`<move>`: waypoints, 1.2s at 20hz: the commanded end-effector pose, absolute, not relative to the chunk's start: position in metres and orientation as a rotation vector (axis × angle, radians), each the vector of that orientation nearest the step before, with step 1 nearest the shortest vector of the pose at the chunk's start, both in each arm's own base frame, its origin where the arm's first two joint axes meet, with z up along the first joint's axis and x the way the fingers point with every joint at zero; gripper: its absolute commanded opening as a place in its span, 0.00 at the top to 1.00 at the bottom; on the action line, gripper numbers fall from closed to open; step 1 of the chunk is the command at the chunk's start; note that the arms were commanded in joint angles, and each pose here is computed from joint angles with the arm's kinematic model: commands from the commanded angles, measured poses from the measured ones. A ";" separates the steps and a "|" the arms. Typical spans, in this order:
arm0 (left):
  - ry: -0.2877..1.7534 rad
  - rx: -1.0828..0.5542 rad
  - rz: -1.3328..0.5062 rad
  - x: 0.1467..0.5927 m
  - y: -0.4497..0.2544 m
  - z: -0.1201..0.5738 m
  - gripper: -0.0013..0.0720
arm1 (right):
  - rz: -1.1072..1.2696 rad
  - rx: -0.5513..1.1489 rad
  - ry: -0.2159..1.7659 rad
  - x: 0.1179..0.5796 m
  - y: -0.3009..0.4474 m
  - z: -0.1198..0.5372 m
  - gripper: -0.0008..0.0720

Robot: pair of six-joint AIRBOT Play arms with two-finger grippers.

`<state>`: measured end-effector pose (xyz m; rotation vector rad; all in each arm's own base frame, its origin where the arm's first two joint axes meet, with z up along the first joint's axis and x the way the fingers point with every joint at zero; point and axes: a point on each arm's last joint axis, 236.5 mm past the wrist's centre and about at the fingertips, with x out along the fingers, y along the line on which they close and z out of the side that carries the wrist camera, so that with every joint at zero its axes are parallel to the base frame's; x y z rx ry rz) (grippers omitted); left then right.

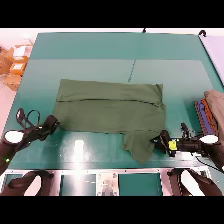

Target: Fold the shirts.

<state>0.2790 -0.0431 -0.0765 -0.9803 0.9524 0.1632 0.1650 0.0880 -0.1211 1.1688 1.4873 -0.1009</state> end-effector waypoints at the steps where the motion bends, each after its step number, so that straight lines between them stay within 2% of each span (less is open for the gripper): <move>1: 0.983 -0.985 0.149 0.274 -0.049 -0.078 0.95 | -0.044 1.189 1.382 0.189 0.099 -0.116 0.82; 2: 0.995 -0.985 0.142 0.272 -0.051 -0.078 0.95 | -0.014 1.178 1.392 0.189 0.105 -0.113 0.85; 3: 1.012 -0.967 0.116 0.271 -0.055 -0.076 0.95 | 0.021 1.156 1.418 0.185 0.112 -0.110 0.97; 5: 1.054 -0.922 0.048 0.269 -0.065 -0.065 0.95 | 0.058 1.124 1.447 0.181 0.116 -0.105 0.97; 7: 1.144 -0.801 0.007 0.258 -0.064 -0.056 0.95 | 0.059 1.044 1.452 0.190 0.105 -0.095 0.97; 9: 1.253 -0.667 0.019 0.242 -0.052 -0.047 0.95 | 0.062 0.957 1.458 0.203 0.092 -0.075 0.97; 12: 1.285 -0.553 0.019 0.243 -0.039 -0.014 0.95 | 0.088 0.865 1.424 0.226 0.078 -0.037 0.97; 17: 1.152 -0.508 0.010 0.276 -0.028 0.041 0.95 | 0.117 0.813 1.271 0.276 0.065 0.019 0.97; 21: 1.161 -0.552 -0.021 0.311 -0.033 0.039 0.95 | 0.138 0.813 1.218 0.331 0.056 0.043 0.97; 24: 1.158 -0.568 -0.026 0.352 -0.028 0.035 0.95 | 0.160 0.801 1.200 0.381 0.057 0.047 0.97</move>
